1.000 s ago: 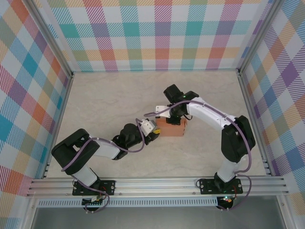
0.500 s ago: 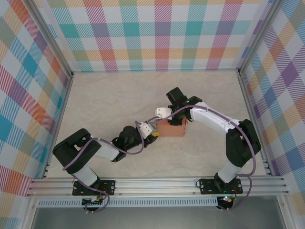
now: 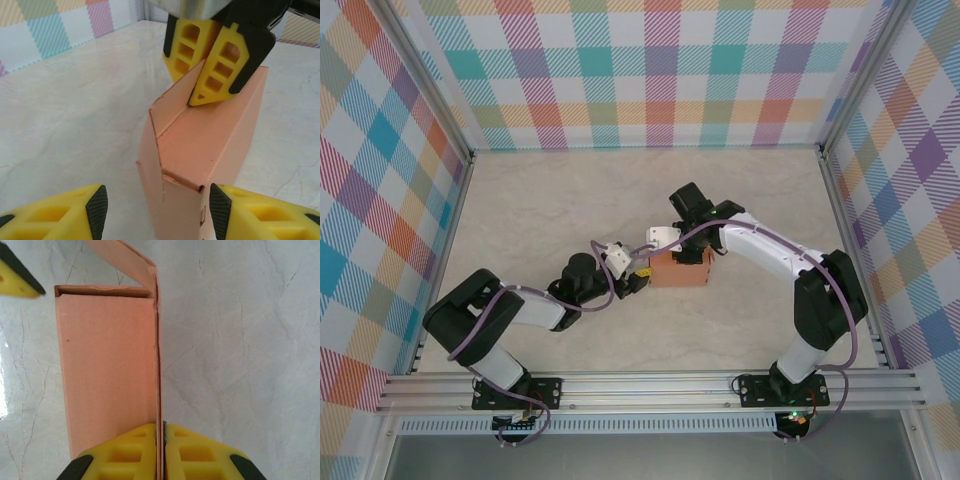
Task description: Fold the paper box
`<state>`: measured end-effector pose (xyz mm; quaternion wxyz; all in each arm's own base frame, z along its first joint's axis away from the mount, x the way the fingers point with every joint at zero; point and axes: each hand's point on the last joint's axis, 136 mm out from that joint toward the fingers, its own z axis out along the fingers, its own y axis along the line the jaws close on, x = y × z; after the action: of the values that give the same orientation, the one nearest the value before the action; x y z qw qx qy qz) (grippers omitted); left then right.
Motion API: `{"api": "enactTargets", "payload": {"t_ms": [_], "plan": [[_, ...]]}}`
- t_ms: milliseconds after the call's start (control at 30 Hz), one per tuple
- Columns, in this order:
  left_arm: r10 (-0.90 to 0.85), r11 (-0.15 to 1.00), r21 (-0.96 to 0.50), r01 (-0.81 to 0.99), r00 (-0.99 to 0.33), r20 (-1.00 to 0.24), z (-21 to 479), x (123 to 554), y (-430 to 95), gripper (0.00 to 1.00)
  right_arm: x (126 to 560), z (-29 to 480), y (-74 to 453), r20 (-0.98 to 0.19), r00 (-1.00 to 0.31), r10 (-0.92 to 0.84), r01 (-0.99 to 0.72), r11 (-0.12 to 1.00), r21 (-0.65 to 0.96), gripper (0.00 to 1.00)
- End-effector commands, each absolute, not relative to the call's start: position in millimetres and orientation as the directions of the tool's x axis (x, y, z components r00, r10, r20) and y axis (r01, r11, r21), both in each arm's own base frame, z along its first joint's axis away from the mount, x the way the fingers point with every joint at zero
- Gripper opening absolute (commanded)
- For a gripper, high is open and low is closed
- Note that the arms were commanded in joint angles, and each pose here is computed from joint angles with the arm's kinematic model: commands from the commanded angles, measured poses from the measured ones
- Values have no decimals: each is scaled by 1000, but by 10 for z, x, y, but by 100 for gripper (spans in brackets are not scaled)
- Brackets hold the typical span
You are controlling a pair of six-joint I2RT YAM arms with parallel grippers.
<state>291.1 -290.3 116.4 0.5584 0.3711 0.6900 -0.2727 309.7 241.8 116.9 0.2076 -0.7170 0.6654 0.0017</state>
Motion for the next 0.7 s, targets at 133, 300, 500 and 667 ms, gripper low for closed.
{"api": "enactTargets", "payload": {"t_ms": [133,300,500,667], "plan": [[166,531,17,848,-84,-982,1221,2897,-3065,57,2966,1143,2346,-274,88,-958,-973,-24,-231,10],[212,583,101,806,-31,-977,1237,3004,-3014,54,2964,1157,2348,-276,88,-957,-972,-23,-232,10],[218,587,135,798,5,-976,1364,3014,-3001,53,2961,1133,2343,-272,82,-959,-974,-20,-225,9],[263,555,174,813,26,-964,1374,2958,-3057,54,2966,1131,2352,-274,79,-958,-975,-17,-222,9]]}}
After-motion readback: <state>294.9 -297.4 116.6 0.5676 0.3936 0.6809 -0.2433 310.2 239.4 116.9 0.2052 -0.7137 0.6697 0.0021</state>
